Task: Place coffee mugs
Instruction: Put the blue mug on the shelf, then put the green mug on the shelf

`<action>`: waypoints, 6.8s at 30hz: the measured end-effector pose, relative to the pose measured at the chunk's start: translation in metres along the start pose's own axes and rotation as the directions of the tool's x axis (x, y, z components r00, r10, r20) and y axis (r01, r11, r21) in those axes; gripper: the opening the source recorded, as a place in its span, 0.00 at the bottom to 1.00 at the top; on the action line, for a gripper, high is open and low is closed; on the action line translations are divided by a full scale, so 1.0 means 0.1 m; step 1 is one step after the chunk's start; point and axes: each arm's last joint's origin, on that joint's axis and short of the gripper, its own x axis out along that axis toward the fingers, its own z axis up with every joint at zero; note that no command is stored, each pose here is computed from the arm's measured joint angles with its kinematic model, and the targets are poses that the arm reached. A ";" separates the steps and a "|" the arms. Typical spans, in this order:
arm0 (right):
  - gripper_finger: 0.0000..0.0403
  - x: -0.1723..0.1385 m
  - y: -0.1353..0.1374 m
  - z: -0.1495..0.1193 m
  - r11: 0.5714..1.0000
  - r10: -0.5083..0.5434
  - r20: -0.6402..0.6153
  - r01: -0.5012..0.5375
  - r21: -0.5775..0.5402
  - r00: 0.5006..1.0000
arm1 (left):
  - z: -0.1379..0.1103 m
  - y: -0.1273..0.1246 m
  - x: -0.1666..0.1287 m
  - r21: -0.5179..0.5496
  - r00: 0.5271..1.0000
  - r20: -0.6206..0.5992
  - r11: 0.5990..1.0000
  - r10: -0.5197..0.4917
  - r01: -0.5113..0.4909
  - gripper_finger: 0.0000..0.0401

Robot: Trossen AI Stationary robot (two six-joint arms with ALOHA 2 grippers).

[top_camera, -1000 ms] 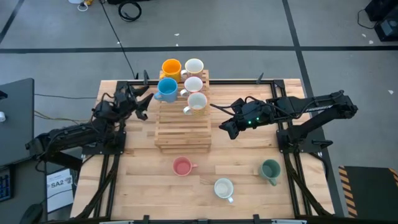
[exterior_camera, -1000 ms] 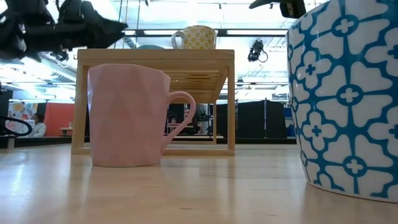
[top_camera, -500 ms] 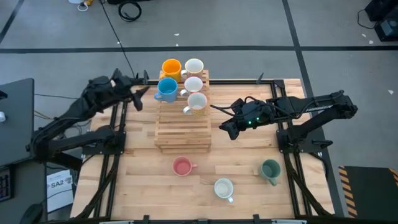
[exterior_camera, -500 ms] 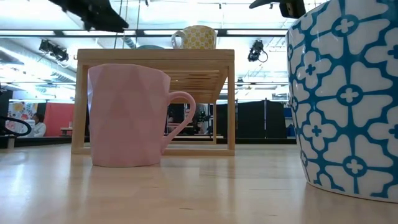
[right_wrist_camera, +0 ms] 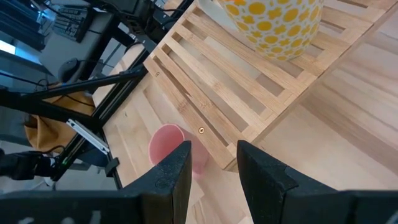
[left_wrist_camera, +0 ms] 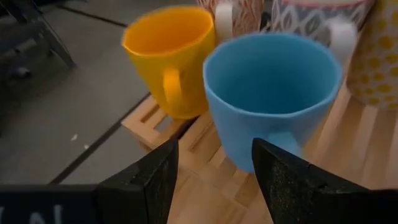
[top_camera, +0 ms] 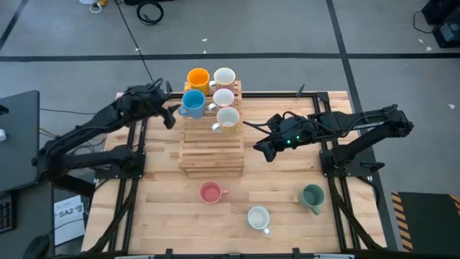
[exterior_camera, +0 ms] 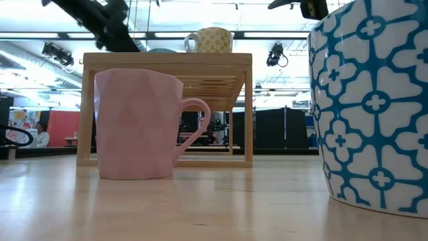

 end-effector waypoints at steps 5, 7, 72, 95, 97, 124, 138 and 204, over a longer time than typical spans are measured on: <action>0.33 0.00 0.00 0.00 1.000 0.000 0.000 0.000 0.000 1.000 | 0.03 -0.03 0.23 0.002 1.000 -0.016 1.000 -0.001 0.002 0.52; 0.33 0.00 0.00 0.00 1.000 0.000 0.000 0.000 0.000 1.000 | 0.05 -0.04 0.29 0.000 1.000 0.002 1.000 0.001 -0.001 0.52; 0.33 -0.18 -0.43 -1.47 0.749 -0.463 -0.573 -0.047 -0.660 0.676 | -0.08 -0.40 -0.66 -0.069 0.871 0.107 0.870 -0.480 0.488 0.52; 0.33 -0.02 -0.88 -1.77 0.750 -0.564 -0.655 -0.021 -0.661 0.503 | -0.08 -0.40 -0.66 -0.069 0.871 0.107 0.870 -0.480 0.488 0.52; 0.33 -0.01 -0.89 -1.79 0.755 -0.562 -0.656 -0.012 -0.655 0.504 | -0.08 -0.40 -0.66 -0.069 0.871 0.107 0.870 -0.480 0.488 0.52; 0.08 0.03 -0.85 -1.81 0.870 -0.492 -0.697 0.324 -0.372 0.522 | -0.08 -0.40 -0.66 -0.069 0.871 0.107 0.870 -0.480 0.488 0.52; 0.07 0.17 -0.79 -1.65 0.807 -0.403 -0.688 0.590 0.045 0.604 | -0.08 -0.40 -0.66 -0.069 0.871 0.107 0.870 -0.480 0.488 0.52; 0.07 -0.01 -0.32 -0.06 0.795 -0.116 -0.318 0.279 0.538 0.941 | 0.02 -2.46 0.66 0.233 0.726 0.499 0.880 -0.474 0.414 0.46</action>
